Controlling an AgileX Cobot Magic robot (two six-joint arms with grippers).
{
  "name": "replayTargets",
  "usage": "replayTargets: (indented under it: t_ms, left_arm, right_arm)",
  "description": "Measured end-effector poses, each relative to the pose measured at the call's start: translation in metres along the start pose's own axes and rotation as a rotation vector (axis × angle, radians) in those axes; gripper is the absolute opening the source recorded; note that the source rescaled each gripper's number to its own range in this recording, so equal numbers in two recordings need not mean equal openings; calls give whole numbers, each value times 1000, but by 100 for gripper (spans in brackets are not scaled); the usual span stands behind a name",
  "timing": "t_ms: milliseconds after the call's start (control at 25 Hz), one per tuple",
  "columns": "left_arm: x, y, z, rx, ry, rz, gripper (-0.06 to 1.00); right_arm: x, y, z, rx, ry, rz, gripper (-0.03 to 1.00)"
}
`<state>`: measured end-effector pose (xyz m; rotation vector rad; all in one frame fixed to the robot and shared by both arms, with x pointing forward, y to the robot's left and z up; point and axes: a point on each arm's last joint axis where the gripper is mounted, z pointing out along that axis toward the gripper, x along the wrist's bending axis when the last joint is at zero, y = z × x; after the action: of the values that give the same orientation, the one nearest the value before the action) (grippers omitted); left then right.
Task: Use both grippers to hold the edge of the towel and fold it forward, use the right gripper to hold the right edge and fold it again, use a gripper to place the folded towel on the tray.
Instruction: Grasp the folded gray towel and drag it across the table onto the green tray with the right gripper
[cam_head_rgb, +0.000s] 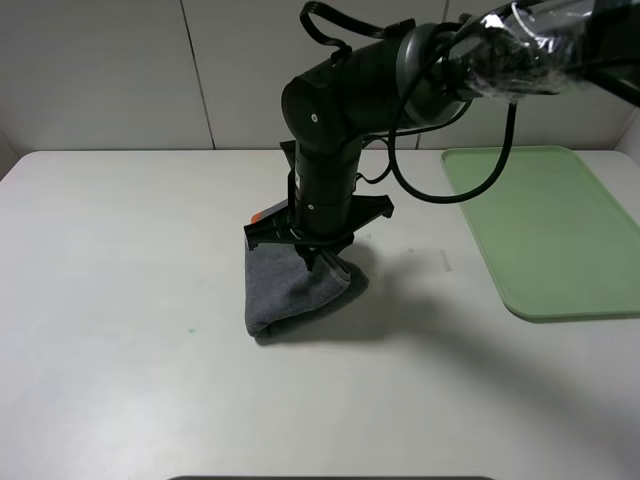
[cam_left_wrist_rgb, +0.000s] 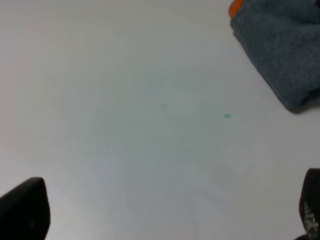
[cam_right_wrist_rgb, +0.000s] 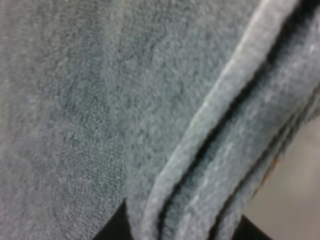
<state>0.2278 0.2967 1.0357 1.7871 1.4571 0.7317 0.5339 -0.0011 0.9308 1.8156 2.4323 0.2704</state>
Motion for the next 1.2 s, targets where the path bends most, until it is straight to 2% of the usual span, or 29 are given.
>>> replayTargets:
  t_ms: [480, 880, 1200]
  left_arm:
    - [0, 0, 0, 0, 0, 0, 100]
    - [0, 0, 0, 0, 0, 0, 100]
    - [0, 0, 0, 0, 0, 0, 100]
  right_arm:
    - [-41, 13, -25, 13, -48, -47, 18]
    - [-102, 29, -31, 44, -91, -20, 18]
    - [-159, 39, -30, 53, -115, 64, 18]
